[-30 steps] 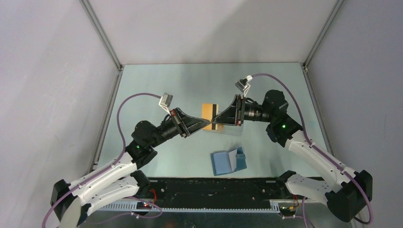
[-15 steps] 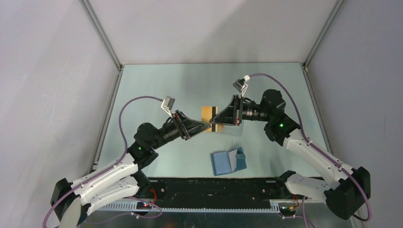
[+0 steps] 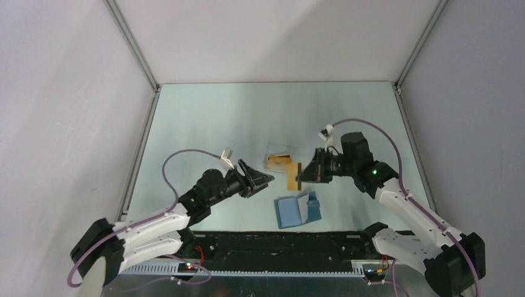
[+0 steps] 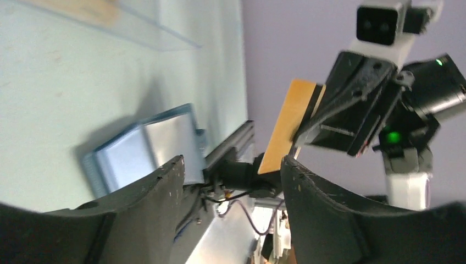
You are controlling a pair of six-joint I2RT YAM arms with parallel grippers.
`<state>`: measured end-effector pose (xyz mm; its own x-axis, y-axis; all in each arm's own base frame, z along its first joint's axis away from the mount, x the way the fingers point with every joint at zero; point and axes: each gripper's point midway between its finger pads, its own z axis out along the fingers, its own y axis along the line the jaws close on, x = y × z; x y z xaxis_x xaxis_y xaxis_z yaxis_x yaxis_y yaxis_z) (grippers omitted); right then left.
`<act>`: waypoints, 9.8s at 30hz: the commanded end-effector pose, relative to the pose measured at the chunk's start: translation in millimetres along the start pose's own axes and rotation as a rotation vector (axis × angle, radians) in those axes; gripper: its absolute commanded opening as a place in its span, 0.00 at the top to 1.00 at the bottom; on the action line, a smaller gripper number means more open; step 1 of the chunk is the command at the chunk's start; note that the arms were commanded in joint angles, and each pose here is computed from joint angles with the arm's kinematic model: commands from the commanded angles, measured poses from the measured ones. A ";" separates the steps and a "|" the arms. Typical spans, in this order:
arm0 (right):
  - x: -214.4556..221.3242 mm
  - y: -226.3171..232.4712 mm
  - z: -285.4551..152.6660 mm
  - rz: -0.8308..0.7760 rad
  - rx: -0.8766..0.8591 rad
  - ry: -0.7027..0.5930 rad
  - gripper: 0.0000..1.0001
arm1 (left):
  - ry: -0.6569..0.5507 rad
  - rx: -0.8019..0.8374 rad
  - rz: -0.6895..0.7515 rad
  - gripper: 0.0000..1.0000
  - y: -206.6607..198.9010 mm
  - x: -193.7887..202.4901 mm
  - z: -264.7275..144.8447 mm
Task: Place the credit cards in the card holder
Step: Insert the credit card into the card holder.
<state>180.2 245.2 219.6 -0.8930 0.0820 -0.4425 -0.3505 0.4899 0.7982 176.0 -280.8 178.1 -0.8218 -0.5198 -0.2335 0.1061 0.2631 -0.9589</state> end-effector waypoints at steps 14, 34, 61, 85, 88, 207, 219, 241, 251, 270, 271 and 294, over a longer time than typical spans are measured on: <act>66.3 -86.8 48.7 -0.105 0.214 0.051 1.00 | 0.148 -0.395 -0.124 0.67 102.9 52.1 39.7; 85.7 -159.4 23.4 0.011 0.464 -0.015 1.00 | 0.217 -0.503 -0.103 0.85 137.7 67.6 49.0; 125.3 -149.3 36.3 0.283 0.276 0.112 1.00 | 0.148 -0.559 -0.121 1.00 154.1 58.5 40.9; 152.6 -153.0 27.1 0.301 0.317 0.283 1.00 | 0.192 -0.554 -0.070 1.00 151.6 59.5 53.6; 155.7 -156.5 29.3 0.299 0.324 0.318 1.00 | 0.201 -0.554 -0.065 1.00 151.4 60.3 55.0; 133.2 -178.4 97.2 0.033 0.655 0.499 0.99 | 0.117 -0.534 -0.072 0.55 127.4 15.1 21.3; 135.5 -176.4 96.5 0.039 0.644 0.503 1.00 | 0.107 -0.639 -0.065 0.47 138.3 14.4 2.9; 141.2 -175.6 100.9 0.050 0.618 0.527 1.00 | 0.144 -0.600 -0.016 0.55 115.1 22.0 21.3; 141.0 -174.5 100.7 0.051 0.614 0.527 1.00 | 0.193 -0.657 0.011 0.56 126.6 31.2 30.3; 137.2 -171.9 96.3 0.028 0.625 0.513 1.00 | 0.167 -0.723 0.004 0.47 139.2 31.5 16.6; 137.5 -171.7 96.6 0.029 0.625 0.515 1.00 | 0.168 -0.732 0.001 0.45 141.7 32.1 16.3; 142.7 -172.9 99.2 0.030 0.618 0.533 1.00 | 0.150 -0.870 0.066 0.41 163.1 25.8 -0.4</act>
<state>165.4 282.7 14.3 -0.9746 -0.1902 -0.1184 -0.2238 0.8476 0.4811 177.4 -272.4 29.2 -0.9028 -0.3987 -0.1613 -0.2523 0.7947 -0.5520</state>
